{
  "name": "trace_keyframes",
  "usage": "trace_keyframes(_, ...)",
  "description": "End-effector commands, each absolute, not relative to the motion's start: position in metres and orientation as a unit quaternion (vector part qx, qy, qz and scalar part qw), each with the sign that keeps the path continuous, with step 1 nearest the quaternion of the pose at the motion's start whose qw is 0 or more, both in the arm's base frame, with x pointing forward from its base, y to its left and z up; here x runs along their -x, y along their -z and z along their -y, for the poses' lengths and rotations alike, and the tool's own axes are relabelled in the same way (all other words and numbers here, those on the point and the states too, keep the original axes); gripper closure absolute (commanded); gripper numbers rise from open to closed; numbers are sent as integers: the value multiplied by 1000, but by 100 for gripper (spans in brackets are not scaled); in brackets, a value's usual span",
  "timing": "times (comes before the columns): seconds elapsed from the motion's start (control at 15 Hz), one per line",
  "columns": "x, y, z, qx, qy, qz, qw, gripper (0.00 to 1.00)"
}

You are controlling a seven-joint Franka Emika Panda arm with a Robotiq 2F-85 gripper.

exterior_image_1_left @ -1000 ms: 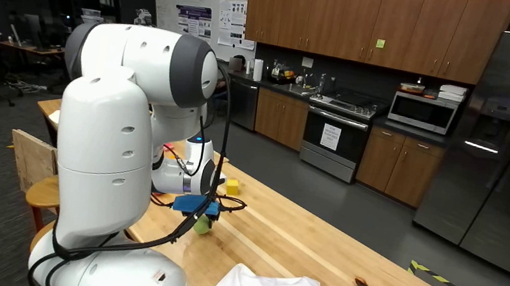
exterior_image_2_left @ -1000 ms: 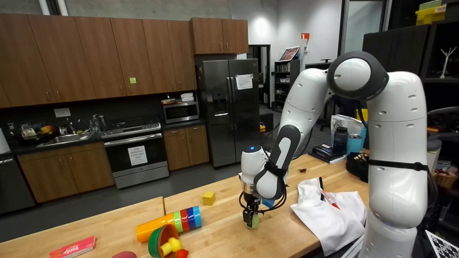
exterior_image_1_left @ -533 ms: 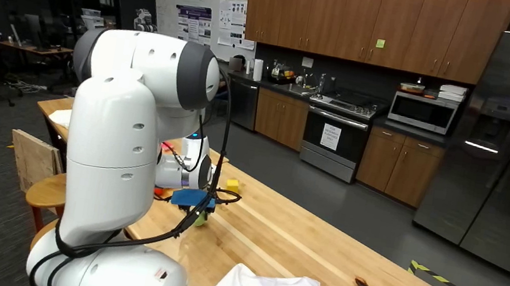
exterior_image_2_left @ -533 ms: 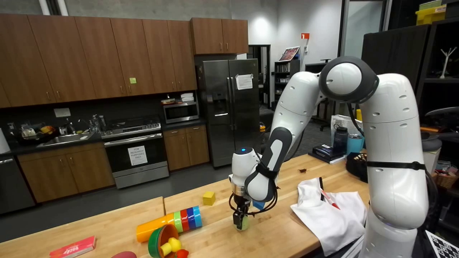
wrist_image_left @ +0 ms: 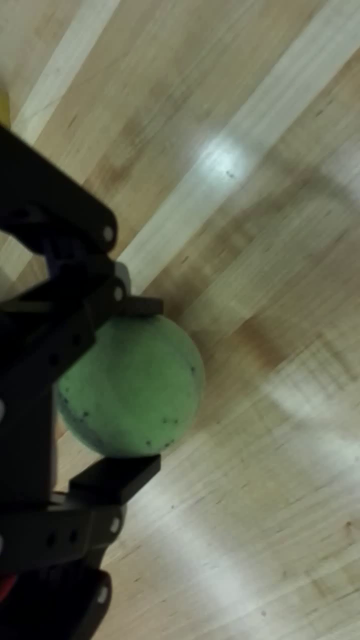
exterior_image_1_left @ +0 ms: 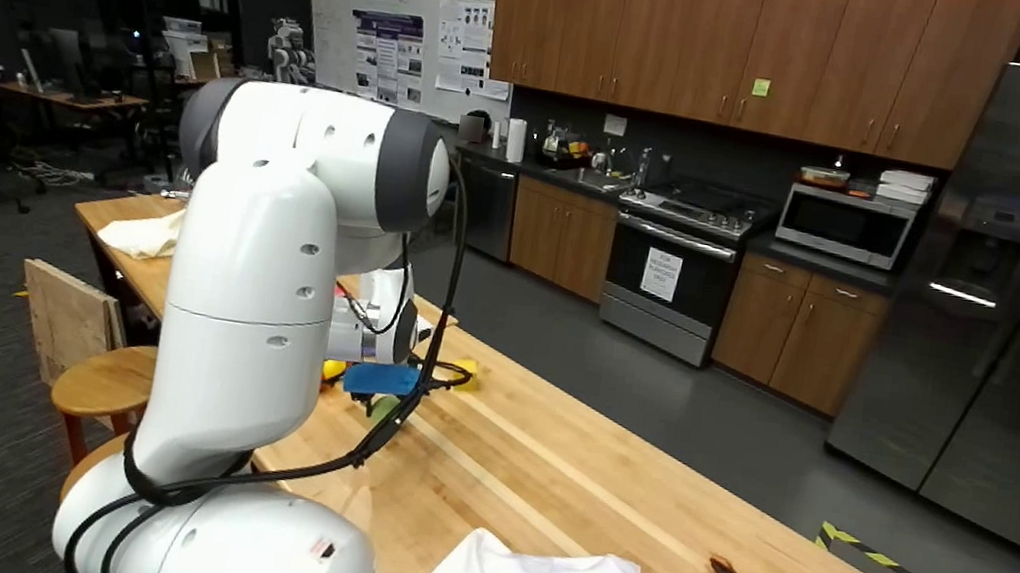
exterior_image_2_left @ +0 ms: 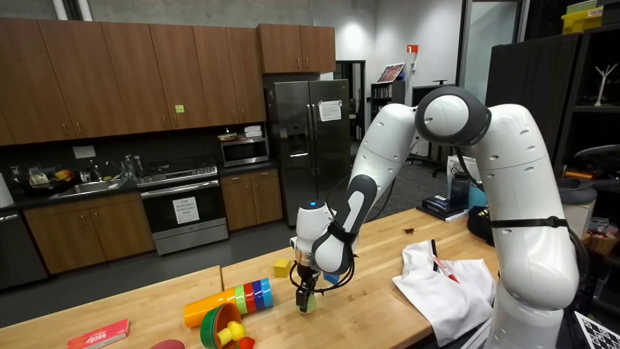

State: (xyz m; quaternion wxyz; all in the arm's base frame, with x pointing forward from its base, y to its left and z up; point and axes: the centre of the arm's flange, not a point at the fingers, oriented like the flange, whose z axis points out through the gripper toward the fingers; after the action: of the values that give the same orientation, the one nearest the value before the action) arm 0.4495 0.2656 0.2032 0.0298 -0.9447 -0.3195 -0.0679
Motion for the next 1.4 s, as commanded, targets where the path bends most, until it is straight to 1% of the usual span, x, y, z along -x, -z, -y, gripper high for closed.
trace_keyframes(0.0,-465,-202,-286,935,65,346,35,58)
trace_keyframes(0.53,-479,-192,-309,928,42,369,43,58)
trace_keyframes(0.6,-479,-194,-309,930,38,363,35,8)
trace_keyframes(0.67,-479,-195,-308,932,30,358,39,7)
trace_keyframes(0.73,-474,-197,-305,931,44,359,37,28)
trace_keyframes(0.93,-475,-193,-306,933,35,356,37,9)
trace_keyframes(1.0,-475,-193,-306,933,34,356,37,7)
trace_keyframes(1.13,-475,-192,-306,933,34,356,37,7)
trace_keyframes(1.2,-475,-192,-306,933,34,356,38,2)
trace_keyframes(1.33,-472,-194,-306,929,41,365,38,0)
